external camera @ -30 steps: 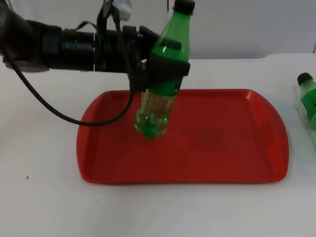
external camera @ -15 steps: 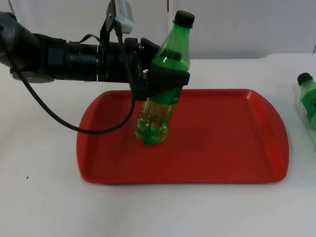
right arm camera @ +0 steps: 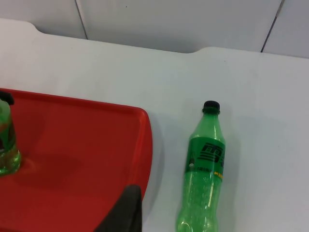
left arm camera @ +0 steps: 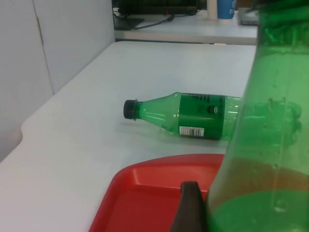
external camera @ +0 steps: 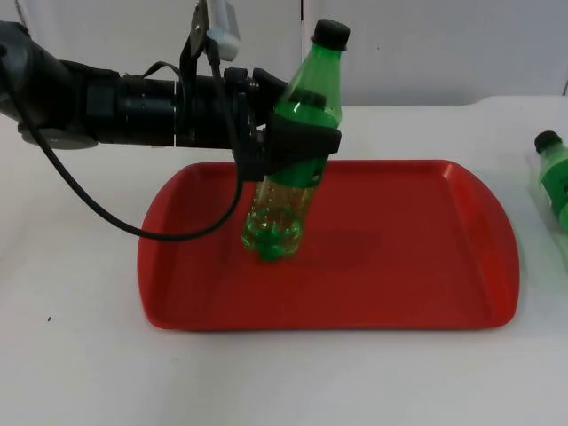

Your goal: Place the bottle upright on the tray.

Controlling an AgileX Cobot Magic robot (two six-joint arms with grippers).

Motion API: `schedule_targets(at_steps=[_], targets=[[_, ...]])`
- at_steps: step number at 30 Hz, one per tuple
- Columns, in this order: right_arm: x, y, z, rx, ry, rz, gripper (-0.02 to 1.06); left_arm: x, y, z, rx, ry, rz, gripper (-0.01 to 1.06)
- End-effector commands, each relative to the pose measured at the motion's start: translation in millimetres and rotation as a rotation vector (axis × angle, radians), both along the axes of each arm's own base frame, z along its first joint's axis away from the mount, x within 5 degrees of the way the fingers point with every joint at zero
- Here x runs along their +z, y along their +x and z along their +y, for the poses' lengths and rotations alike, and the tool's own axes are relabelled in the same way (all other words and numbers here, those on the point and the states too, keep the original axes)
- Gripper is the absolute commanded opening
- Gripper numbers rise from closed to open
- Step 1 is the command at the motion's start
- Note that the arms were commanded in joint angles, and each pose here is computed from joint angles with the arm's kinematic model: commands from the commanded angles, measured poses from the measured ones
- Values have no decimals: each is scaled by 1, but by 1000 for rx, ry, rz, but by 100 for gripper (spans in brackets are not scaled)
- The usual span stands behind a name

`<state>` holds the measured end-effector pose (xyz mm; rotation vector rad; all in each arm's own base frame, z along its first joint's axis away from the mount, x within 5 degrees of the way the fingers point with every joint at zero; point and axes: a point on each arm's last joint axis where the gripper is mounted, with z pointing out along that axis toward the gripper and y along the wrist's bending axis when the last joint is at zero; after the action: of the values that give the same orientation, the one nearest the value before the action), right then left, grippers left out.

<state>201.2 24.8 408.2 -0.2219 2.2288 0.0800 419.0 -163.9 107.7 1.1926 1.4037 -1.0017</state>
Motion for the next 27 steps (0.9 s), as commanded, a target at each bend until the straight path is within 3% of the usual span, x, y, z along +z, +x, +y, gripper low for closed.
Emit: schedule_targets(at_steps=[1,2,3,7,8,11,27], targets=[[1,-1,-1,-5,-6,-4,105,-1,1,0,2,-11,0,23],[1,-1,-1,-5,-6,-4,105,-1,1,0,2,-11,0,30],[1,-1,-1,-5,-6,-4,105,-1,1,0,2,-11,0,30],[1,-1,-1,-5,-6,-4,105,-1,1,0,2,-11,0,65],[1,-1,-1,-5,-6,-4,105,-1,1,0,2,-11,0,65],[1,-1,-1,-5,-6,-4,105,-1,1,0,2,-11,0,82],[1,-1,-1,-5,-6,-4,105,-1,1,0,2,-11,0,86]])
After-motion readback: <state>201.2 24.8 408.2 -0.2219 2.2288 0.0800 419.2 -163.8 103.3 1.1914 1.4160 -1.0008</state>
